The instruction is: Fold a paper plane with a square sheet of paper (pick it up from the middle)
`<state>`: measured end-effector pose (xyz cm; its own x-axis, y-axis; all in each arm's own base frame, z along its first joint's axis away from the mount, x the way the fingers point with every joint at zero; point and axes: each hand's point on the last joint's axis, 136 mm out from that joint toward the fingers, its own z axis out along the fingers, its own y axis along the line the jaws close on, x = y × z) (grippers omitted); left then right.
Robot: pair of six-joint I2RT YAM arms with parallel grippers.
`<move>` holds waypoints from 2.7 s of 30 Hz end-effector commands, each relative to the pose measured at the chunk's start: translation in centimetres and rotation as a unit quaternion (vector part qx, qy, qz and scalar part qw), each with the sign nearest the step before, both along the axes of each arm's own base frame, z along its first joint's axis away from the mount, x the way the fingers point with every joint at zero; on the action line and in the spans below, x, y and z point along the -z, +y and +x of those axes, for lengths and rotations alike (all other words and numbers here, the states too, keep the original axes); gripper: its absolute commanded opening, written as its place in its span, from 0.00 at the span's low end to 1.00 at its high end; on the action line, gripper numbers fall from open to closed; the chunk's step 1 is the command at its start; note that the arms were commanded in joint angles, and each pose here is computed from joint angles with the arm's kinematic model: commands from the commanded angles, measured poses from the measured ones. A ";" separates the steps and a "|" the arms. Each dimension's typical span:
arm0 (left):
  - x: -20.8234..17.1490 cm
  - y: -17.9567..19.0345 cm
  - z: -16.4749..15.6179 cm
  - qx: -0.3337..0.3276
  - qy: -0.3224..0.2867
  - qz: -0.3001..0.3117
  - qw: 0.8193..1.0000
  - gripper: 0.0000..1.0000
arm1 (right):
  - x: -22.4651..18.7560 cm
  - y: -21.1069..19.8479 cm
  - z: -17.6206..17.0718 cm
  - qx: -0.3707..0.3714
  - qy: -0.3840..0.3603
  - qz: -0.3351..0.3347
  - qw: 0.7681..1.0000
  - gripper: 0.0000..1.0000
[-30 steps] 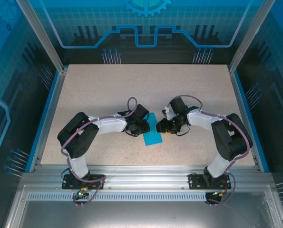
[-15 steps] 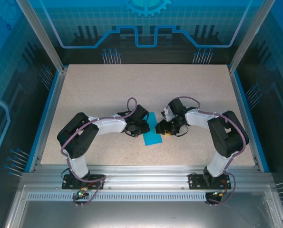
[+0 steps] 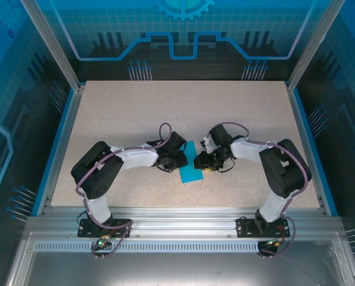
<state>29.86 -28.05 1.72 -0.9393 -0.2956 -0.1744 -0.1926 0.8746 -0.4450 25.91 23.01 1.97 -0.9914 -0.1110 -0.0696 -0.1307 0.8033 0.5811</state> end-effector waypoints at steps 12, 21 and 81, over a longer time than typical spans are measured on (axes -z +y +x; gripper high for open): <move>0.0 0.6 -0.9 0.026 0.002 0.010 1.000 0.27 | -1.1 0.7 -1.9 0.006 0.013 0.037 0.999 0.41; -0.1 0.2 -1.1 0.069 -0.004 0.016 0.997 0.27 | -2.0 1.0 -0.9 0.021 0.006 0.059 0.998 0.39; -3.7 -4.1 -5.8 0.249 -0.243 0.295 0.890 0.70 | -2.5 1.4 3.3 0.030 0.034 0.087 0.995 0.11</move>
